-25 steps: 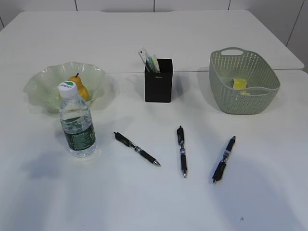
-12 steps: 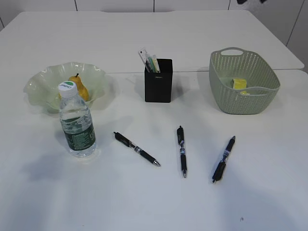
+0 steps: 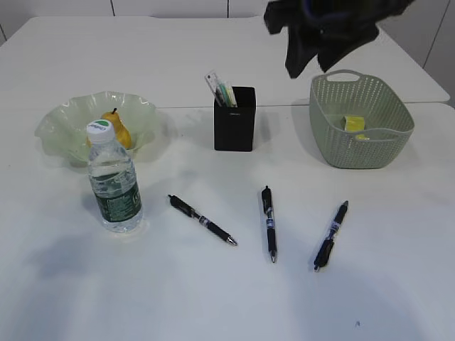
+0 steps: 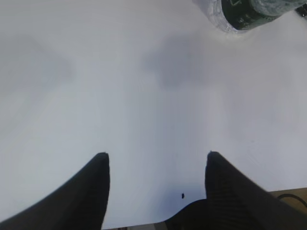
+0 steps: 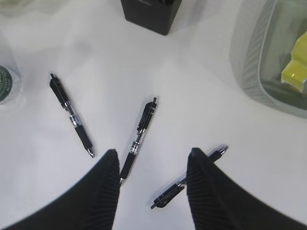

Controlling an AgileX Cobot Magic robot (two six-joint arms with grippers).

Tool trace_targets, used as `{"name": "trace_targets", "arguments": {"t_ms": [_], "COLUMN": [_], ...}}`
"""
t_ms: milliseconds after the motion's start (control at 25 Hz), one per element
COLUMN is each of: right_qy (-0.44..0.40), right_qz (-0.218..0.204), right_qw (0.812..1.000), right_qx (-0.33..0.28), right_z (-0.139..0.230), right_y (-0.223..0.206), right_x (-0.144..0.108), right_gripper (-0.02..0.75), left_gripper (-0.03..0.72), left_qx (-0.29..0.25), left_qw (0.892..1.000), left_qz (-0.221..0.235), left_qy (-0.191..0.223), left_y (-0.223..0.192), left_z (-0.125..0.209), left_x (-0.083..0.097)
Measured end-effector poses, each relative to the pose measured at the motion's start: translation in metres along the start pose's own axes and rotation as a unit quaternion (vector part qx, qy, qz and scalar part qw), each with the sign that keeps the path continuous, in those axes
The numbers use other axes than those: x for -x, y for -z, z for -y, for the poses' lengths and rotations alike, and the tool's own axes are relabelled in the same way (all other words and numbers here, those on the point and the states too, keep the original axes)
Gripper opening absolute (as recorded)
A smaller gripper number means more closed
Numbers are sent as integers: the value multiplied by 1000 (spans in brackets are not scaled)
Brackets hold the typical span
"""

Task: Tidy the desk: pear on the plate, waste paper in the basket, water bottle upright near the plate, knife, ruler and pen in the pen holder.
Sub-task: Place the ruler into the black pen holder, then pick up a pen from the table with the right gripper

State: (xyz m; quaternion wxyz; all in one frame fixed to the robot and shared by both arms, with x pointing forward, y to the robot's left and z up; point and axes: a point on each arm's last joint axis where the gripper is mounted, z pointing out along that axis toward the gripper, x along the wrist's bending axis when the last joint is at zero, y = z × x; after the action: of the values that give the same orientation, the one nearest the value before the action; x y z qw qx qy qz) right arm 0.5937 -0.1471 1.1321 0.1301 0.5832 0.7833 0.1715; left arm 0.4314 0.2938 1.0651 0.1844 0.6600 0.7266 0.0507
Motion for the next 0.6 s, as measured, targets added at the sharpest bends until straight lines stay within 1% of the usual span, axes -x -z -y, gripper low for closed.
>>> {"name": "trace_targets", "arguments": {"t_ms": [120, 360, 600], "right_qy": [-4, -20, -27], "right_qz": [0, 1, 5], "right_qw": [999, 996, 992], "right_qx": [-36, -90, -125], "right_z": [-2, -1, 2], "right_y": [-33, -83, -116], "right_x": [-3, -7, -9], "right_gripper": [343, 342, 342], "left_gripper": [440, 437, 436], "left_qx": [-7, -13, -15], "left_qw": [1000, 1000, 1000], "left_qz": [8, 13, 13], "left_qy": [4, 7, 7], "left_y": [0, 0, 0], "left_z": [1, 2, 3], "left_x": [2, 2, 2]}}
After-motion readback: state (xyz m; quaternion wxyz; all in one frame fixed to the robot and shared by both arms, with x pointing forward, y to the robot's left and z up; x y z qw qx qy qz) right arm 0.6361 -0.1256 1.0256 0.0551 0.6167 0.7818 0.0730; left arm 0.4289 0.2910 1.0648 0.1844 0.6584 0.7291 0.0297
